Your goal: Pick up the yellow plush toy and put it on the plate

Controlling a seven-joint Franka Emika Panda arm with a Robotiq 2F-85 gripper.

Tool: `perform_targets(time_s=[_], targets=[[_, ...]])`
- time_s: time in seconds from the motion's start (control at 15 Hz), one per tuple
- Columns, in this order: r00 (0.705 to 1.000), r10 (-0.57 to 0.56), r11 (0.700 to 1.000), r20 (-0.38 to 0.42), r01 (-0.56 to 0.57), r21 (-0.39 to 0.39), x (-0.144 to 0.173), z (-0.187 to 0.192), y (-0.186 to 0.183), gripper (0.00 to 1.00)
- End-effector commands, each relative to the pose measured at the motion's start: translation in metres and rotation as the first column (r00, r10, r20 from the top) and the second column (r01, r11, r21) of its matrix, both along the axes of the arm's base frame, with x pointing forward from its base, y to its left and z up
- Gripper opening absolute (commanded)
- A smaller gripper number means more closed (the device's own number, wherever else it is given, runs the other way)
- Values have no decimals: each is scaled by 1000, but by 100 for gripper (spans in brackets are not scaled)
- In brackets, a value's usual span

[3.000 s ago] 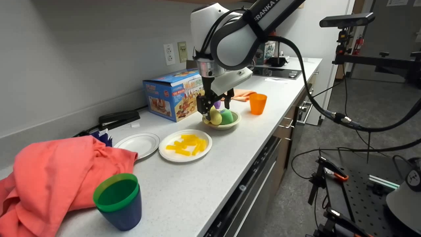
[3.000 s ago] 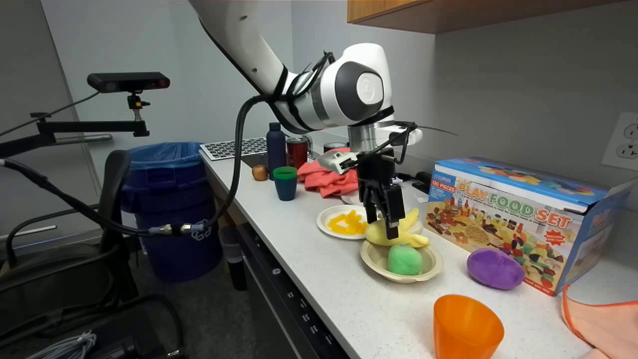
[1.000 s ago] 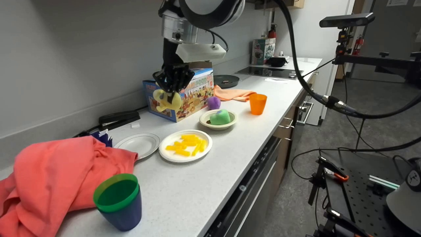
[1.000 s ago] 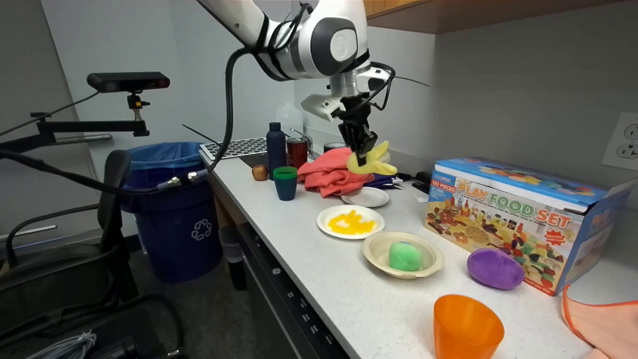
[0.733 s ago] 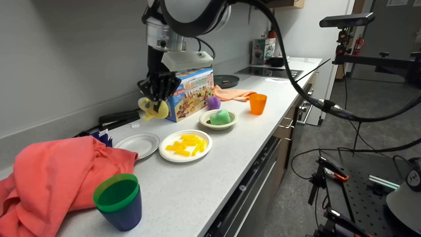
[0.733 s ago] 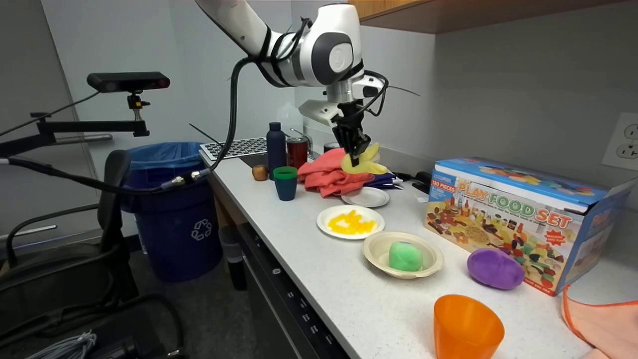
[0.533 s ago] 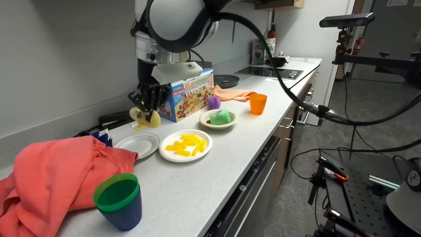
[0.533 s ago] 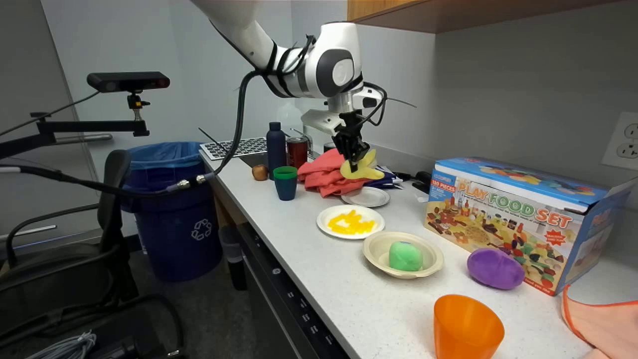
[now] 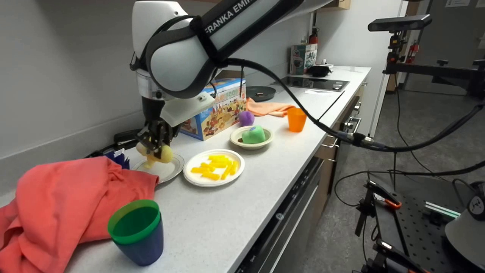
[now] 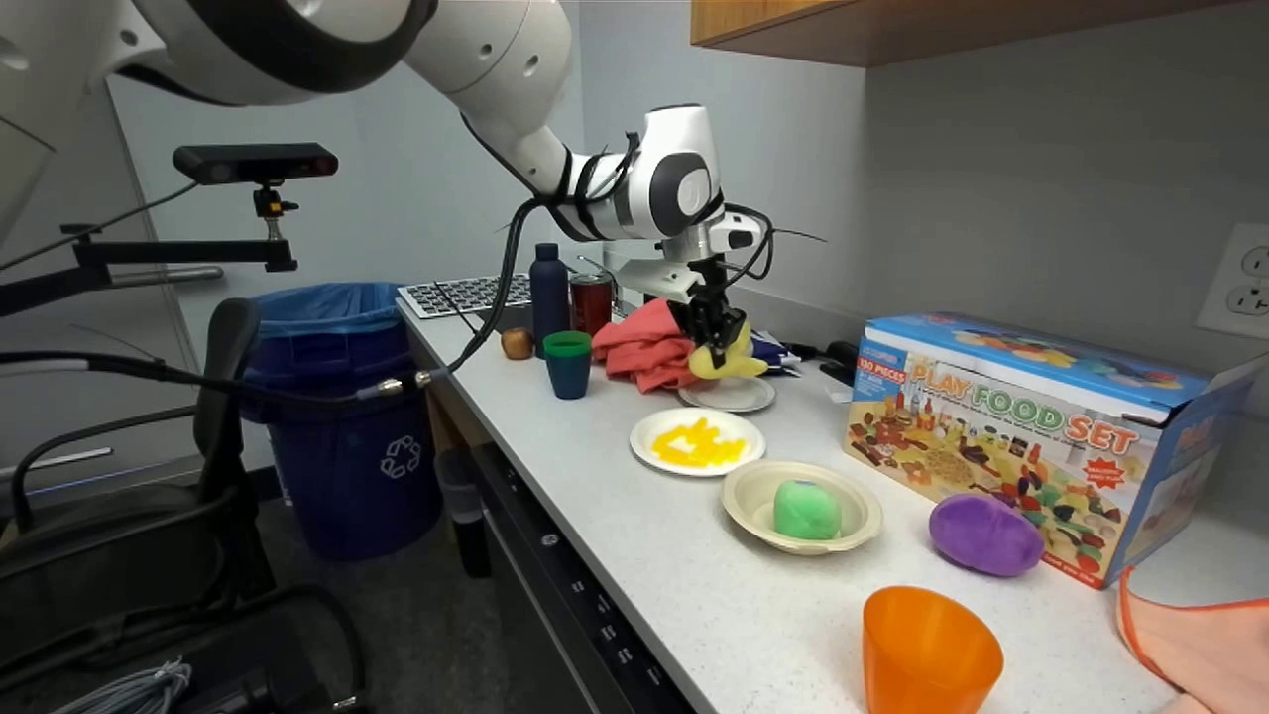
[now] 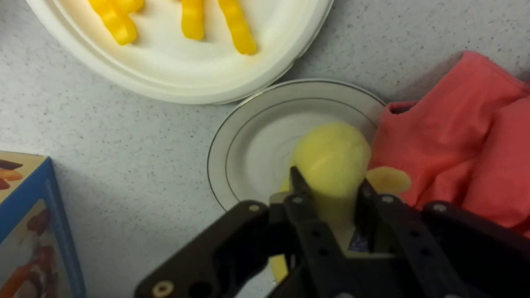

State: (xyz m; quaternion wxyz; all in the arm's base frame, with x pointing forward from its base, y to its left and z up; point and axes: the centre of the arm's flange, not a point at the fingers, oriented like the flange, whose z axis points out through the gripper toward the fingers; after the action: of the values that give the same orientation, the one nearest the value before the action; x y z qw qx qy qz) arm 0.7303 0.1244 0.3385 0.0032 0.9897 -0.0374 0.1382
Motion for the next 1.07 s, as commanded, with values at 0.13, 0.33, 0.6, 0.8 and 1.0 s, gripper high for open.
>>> perform_targets(time_s=[0.13, 0.33, 0.6, 0.8, 1.0], targets=[[1000, 28, 1000, 7, -28, 7, 19, 5, 7, 75], [998, 29, 998, -62, -26, 50, 0, 22, 7, 99], [976, 38, 997, -213, -24, 68, -44, 48, 16, 100], [959, 61, 997, -277, -44, 67, -76, 70, 25, 100], [944, 88, 996, -319, -76, 51, -108, 82, 36, 100]])
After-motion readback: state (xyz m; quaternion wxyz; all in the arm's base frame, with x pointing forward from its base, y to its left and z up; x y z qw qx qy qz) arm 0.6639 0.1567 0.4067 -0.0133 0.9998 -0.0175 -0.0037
